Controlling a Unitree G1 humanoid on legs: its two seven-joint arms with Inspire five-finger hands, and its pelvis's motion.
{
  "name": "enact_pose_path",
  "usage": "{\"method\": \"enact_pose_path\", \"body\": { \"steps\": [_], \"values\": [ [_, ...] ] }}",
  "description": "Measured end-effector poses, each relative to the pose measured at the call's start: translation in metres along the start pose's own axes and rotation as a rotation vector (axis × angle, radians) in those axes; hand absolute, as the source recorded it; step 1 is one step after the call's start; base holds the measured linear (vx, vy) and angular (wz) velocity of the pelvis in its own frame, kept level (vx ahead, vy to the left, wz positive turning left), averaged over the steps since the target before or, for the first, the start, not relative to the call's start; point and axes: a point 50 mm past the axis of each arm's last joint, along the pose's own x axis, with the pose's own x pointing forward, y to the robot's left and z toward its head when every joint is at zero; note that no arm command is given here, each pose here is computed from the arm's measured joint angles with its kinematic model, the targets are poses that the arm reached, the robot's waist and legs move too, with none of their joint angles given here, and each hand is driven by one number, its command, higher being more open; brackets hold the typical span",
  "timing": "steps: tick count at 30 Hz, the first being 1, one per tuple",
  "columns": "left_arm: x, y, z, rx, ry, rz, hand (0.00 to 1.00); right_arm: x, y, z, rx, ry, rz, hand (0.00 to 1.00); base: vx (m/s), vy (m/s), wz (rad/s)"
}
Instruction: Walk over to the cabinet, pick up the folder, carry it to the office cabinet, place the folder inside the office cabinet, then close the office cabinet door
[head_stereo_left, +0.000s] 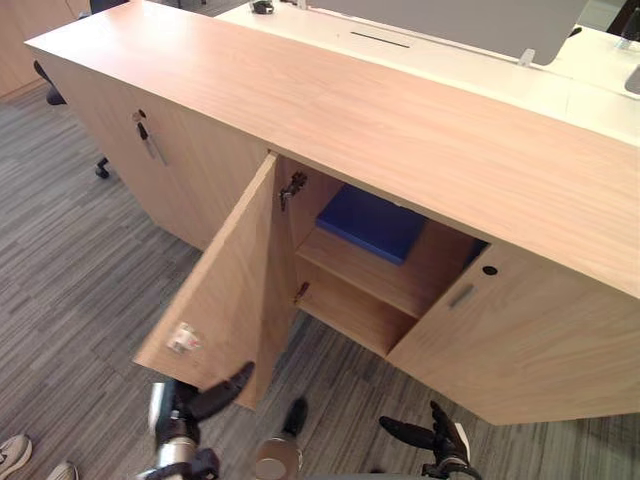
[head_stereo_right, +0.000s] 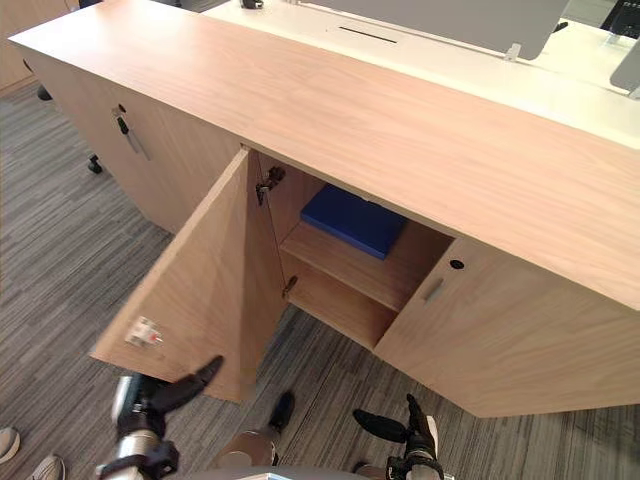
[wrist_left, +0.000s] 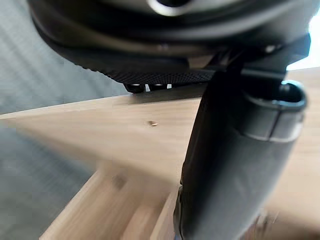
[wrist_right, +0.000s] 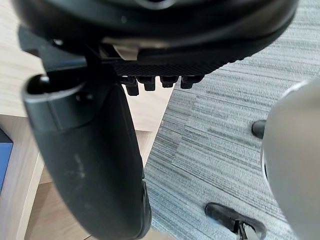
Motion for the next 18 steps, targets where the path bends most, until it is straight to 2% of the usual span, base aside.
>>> {"method": "enact_pose_path", "body": {
  "steps": [3, 5, 8, 12, 15, 18],
  "values": [
    [0.010, -0.042, -0.008, 0.085, 0.030, -0.228, 1.00, 0.004, 0.006, 0.011, -0.006, -0.030, 0.014, 1.00, -0.04, 0.018, -0.52],
    [0.017, -0.052, -0.005, 0.112, 0.017, -0.267, 1.00, 0.005, 0.006, 0.014, -0.006, -0.042, 0.008, 1.00, -0.01, 0.010, -0.61],
    [0.047, -0.068, 0.009, 0.193, -0.033, -0.315, 1.00, 0.006, 0.007, 0.018, -0.009, -0.054, 0.010, 1.00, 0.03, 0.005, -0.54],
    [0.096, -0.070, 0.044, 0.285, -0.120, -0.229, 1.00, 0.007, 0.007, 0.022, -0.024, -0.071, 0.006, 1.00, 0.06, -0.003, -0.48],
    [0.116, -0.061, 0.064, 0.309, -0.158, -0.149, 1.00, 0.007, 0.002, 0.021, -0.034, -0.065, -0.008, 1.00, 0.13, -0.031, -0.26],
    [0.124, -0.049, 0.075, 0.332, -0.179, -0.099, 1.00, 0.008, -0.005, 0.019, -0.037, -0.048, -0.027, 1.00, 0.12, -0.037, -0.09]
  ]
}}
